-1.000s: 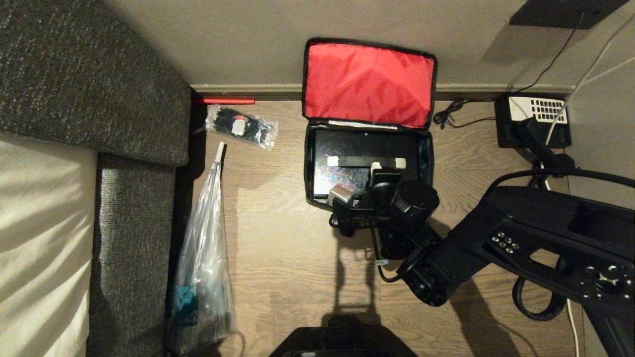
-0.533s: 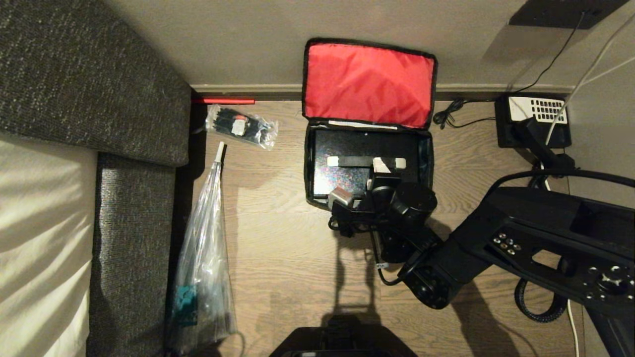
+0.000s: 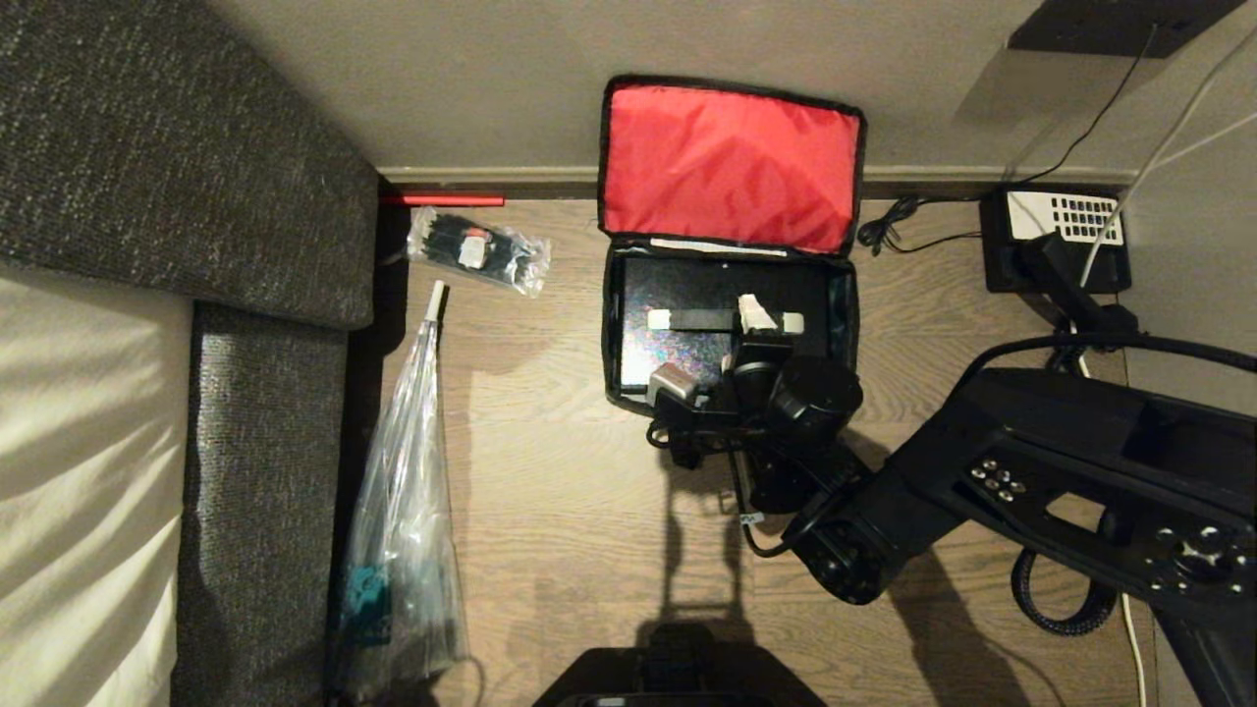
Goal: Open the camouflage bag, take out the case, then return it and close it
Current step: Lift the black box
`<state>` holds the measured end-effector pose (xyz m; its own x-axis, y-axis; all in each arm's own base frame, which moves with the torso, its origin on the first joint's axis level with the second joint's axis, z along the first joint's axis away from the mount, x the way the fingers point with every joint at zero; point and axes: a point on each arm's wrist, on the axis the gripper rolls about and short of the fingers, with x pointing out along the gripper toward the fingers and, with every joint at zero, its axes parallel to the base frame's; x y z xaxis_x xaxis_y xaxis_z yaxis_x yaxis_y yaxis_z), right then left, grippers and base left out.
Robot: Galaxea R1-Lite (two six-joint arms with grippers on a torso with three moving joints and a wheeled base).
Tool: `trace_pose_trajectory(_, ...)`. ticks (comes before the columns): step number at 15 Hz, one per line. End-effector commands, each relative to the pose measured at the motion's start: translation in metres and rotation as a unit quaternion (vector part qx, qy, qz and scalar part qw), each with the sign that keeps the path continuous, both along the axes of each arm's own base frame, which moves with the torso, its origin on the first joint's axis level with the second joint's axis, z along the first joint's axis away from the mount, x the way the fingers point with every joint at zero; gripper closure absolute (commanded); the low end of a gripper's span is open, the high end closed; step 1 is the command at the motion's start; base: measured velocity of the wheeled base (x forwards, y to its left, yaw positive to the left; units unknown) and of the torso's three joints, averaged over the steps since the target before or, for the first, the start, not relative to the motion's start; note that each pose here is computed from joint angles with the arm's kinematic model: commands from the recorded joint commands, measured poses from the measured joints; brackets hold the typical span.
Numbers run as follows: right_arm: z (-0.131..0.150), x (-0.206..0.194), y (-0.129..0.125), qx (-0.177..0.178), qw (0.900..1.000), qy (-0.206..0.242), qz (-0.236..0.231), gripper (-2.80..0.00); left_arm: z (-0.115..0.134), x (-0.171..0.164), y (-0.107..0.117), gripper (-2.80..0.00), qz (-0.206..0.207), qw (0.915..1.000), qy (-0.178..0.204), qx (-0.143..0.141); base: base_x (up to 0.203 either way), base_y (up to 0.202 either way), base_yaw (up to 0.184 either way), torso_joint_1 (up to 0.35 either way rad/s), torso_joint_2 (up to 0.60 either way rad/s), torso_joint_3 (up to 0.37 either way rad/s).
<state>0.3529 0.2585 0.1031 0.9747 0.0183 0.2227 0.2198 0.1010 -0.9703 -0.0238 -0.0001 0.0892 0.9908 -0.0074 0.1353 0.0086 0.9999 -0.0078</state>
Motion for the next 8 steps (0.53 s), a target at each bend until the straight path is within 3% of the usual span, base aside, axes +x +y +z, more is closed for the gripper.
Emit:
trace_pose_trajectory(1,-0.004,0.003,0.002,-0.002,1.000,-0.002,-0.004,-2.80,-0.011,0.003,0.000,0.00,0.000,0.9998,0.020,0.000,0.000,0.000,0.000,0.000,0.00,0.000)
trace_pose_trajectory(8,-0.004,0.023,0.003,-0.014,0.999,-0.027,-0.016,-2.80,-0.011,0.003,0.000,0.00,0.000,0.9998,0.020,0.000,0.000,0.000,0.000,0.000,0.00,0.000)
